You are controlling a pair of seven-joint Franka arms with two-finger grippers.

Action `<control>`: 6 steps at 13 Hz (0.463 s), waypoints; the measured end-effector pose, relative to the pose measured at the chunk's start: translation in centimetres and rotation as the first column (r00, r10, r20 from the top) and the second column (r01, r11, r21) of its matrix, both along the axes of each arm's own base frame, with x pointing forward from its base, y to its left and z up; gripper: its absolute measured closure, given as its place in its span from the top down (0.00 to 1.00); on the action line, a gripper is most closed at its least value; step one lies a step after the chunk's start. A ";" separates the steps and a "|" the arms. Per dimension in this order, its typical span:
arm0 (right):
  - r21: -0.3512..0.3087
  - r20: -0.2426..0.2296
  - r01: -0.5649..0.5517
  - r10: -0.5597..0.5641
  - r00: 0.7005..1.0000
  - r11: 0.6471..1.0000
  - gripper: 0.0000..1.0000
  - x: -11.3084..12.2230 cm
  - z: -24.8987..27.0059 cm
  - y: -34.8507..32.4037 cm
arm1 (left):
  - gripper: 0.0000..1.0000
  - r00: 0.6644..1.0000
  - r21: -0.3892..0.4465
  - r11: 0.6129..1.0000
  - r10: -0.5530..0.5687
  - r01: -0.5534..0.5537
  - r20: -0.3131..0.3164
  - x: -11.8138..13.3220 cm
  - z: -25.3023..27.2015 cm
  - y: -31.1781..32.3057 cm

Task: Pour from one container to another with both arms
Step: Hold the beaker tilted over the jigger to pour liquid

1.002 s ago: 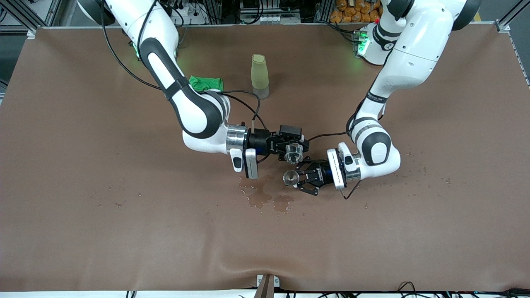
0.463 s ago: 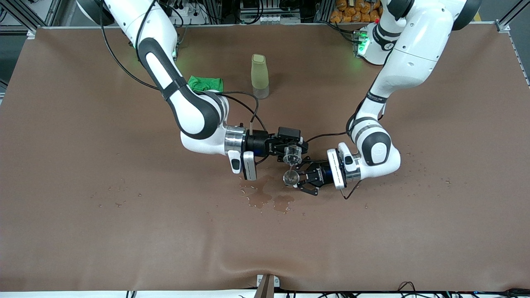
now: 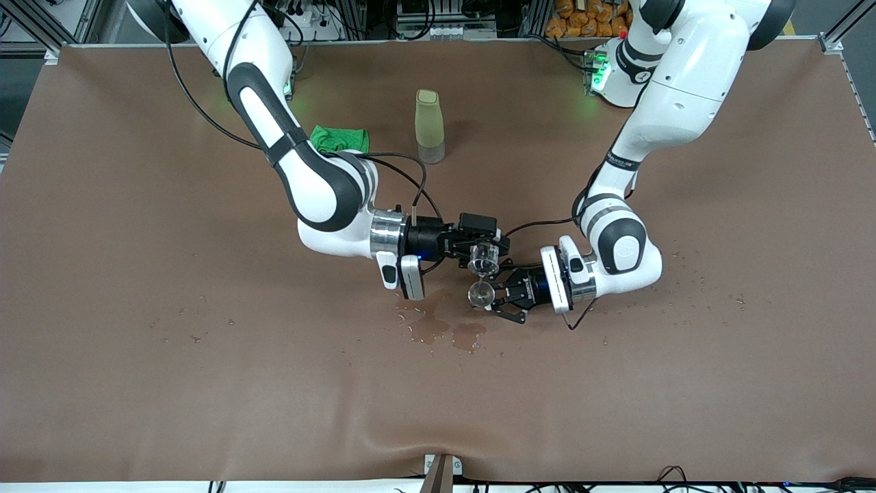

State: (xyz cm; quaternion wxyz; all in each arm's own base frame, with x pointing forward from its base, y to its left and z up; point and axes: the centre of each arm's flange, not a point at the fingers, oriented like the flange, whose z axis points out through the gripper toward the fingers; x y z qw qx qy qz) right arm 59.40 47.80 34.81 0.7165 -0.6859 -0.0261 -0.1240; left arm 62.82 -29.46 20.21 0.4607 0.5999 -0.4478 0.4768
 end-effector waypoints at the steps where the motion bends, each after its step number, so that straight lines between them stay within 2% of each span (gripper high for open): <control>1: 0.002 -0.008 0.000 0.000 1.000 1.000 0.15 0.0 -0.1 0.0 | 0.21 1.000 0.000 1.000 0.000 0.000 0.000 0.0 0.0 0.0; 6: 0.032 -0.077 0.013 -0.010 0.997 0.999 0.15 0.2 -0.2 0.1 | 0.21 1.000 0.000 1.000 -0.001 0.001 0.000 0.0 0.0 -0.1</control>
